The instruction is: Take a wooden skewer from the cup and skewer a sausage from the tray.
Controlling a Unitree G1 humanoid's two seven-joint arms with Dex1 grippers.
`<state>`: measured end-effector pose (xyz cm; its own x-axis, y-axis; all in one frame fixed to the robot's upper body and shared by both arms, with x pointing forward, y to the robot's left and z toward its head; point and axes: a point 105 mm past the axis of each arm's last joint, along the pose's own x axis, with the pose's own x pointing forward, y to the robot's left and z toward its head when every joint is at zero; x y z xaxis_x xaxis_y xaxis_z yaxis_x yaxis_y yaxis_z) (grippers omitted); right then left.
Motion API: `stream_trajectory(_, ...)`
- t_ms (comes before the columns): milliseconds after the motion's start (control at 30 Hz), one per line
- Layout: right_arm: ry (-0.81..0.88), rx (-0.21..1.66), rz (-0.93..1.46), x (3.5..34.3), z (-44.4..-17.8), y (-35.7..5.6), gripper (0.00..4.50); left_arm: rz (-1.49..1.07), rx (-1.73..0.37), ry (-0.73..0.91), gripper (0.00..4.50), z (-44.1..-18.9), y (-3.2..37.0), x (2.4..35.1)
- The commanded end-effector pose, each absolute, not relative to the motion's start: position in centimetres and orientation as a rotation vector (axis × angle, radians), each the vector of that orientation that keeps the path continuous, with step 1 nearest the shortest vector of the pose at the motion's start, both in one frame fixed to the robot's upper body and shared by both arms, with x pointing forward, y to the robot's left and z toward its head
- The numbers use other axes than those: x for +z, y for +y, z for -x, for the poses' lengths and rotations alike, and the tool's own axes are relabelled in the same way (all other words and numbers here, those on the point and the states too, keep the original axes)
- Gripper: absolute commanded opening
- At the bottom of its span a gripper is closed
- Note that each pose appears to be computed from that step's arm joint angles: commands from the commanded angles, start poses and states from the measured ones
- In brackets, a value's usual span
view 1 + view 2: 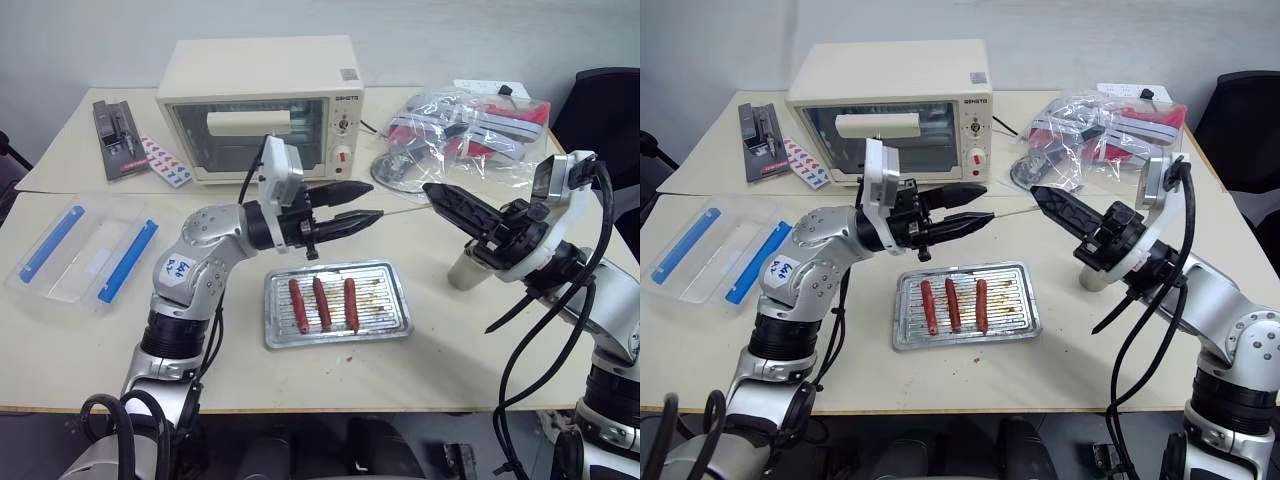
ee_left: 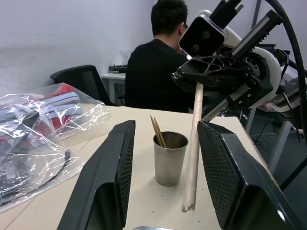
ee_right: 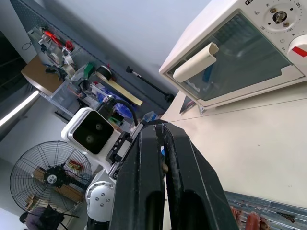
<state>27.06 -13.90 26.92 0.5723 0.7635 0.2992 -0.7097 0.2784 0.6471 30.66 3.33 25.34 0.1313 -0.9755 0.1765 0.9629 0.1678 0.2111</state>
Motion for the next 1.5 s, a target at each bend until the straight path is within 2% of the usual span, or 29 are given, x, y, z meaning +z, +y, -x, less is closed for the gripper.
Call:
stream_trajectory(33, 0.022, 1.036, -0.822, 28.0, -26.2, -13.8, 0.0, -0.07, -1.459, -0.328, 2.18, -29.5, 3.0, 25.9)
stream_trajectory(433, 0.025, 1.078, -0.807, 28.2, -25.9, -13.5, 0.0, -0.05, -1.471, -0.323, 2.18, -29.4, 2.7, 25.6)
stream_trajectory(467, 0.026, 1.077, -0.807, 28.2, -25.9, -13.5, 0.0, -0.044, -1.47, -0.327, 1.82, -29.4, 2.7, 25.6)
stream_trajectory(500, 0.026, 1.077, -0.808, 28.1, -25.9, -13.5, 0.0, -0.04, -1.469, -0.329, 1.74, -29.4, 2.7, 25.7)
stream_trajectory(667, 0.025, 1.077, -0.808, 28.1, -25.8, -13.5, 0.0, -0.018, -1.48, -0.336, 0.58, -29.2, 2.6, 26.1)
stream_trajectory(933, 0.021, 1.072, -0.811, 28.2, -25.8, -13.5, 0.0, 0.002, -1.5, -0.345, 0.58, -28.8, 2.2, 26.4)
stream_trajectory(1067, 0.016, 1.063, -0.815, 28.1, -25.8, -13.5, 0.0, 0.032, -1.498, -0.36, 0.02, -28.8, 2.3, 26.8)
stream_trajectory(1233, 0.011, 1.045, -0.817, 28.1, -25.7, -13.4, 0.0, 0.037, -1.495, -0.362, 0.02, -28.9, 2.3, 27.0)
stream_trajectory(1300, 0.009, 1.037, -0.816, 28.1, -25.8, -13.4, 0.52, 0.028, -1.481, -0.358, 0.0, -29.1, 2.4, 27.0)
stream_trajectory(1333, 0.01, 1.034, -0.814, 28.0, -25.8, -13.5, 0.61, 0.026, -1.477, -0.358, 0.0, -29.2, 2.4, 27.0)
stream_trajectory(1500, 0.039, 0.992, -0.754, 27.8, -25.8, -13.9, 1.93, -0.008, -1.441, -0.331, 0.0, -29.7, 3.4, 26.6)
